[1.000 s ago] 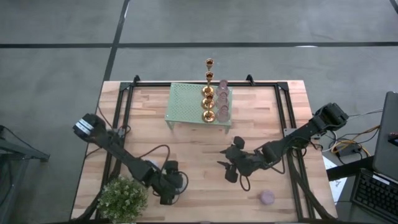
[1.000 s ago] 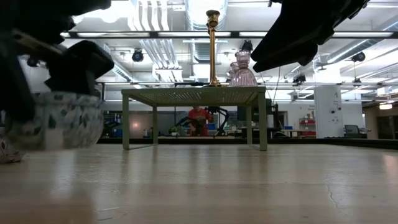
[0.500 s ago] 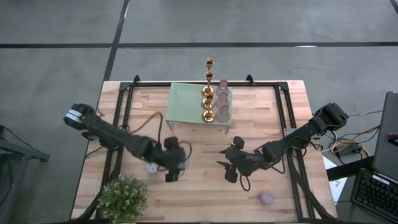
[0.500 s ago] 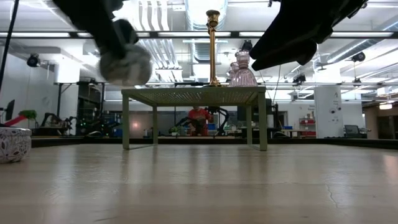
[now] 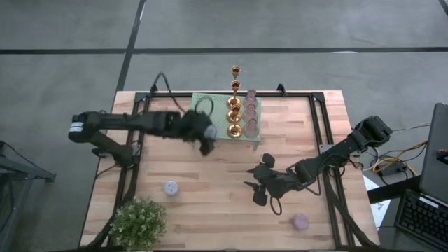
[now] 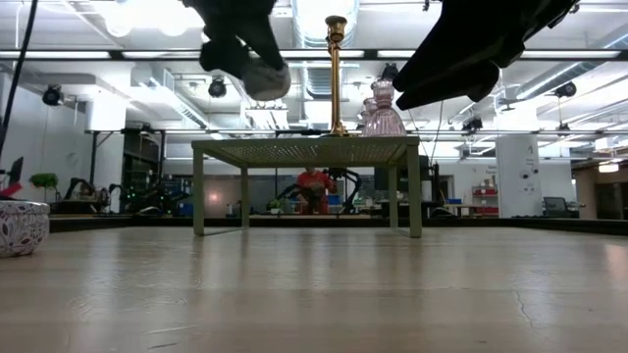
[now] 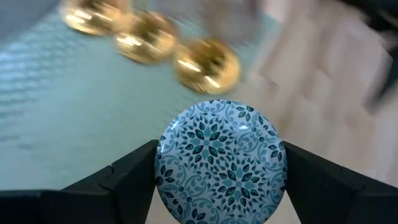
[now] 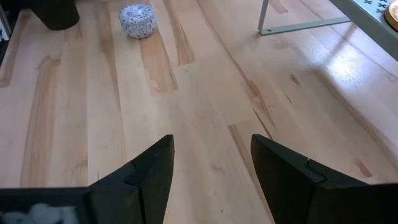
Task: Pick & Place candle stick holders
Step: Put the green scented candle on the shelf
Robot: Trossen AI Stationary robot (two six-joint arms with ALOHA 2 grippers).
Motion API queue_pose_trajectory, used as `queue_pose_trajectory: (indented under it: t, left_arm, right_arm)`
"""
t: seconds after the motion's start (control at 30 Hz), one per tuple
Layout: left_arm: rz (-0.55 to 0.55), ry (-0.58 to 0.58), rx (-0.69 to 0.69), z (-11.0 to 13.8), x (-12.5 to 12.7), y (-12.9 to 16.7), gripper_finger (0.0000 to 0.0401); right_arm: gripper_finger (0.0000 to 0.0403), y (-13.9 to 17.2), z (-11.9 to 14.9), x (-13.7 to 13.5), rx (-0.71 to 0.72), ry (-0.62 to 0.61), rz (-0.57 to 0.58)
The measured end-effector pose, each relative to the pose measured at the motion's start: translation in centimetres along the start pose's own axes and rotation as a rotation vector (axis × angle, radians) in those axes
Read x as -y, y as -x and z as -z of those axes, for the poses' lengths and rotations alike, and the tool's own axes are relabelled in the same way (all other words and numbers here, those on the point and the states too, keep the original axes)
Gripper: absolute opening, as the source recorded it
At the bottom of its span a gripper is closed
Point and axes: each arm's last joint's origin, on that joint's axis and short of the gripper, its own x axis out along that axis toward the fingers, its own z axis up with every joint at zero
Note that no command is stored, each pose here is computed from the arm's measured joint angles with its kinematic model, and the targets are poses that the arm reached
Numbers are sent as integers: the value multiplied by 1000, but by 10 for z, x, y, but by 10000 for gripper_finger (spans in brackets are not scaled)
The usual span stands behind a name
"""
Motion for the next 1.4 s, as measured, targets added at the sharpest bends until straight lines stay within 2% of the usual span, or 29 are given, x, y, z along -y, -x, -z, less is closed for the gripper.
queue_pose_trajectory:
  t: [0.3, 0.57, 1.07, 1.4]
  left_arm:
    - [-158, 169, 84, -36, -68, -15, 303]
    - [-201, 190, 67, -51, -101, -44, 304]
    - [-259, 238, 32, -59, -136, -77, 309]
    - [-248, 219, 6, -56, -137, -86, 309]
  right_arm:
    - [205, 0, 0, 0, 0, 0, 0]
    - [205, 0, 1, 0, -2, 2, 1]
    - [205, -1, 4, 2, -10, 9, 7]
    - [205, -1, 4, 2, -8, 7, 5]
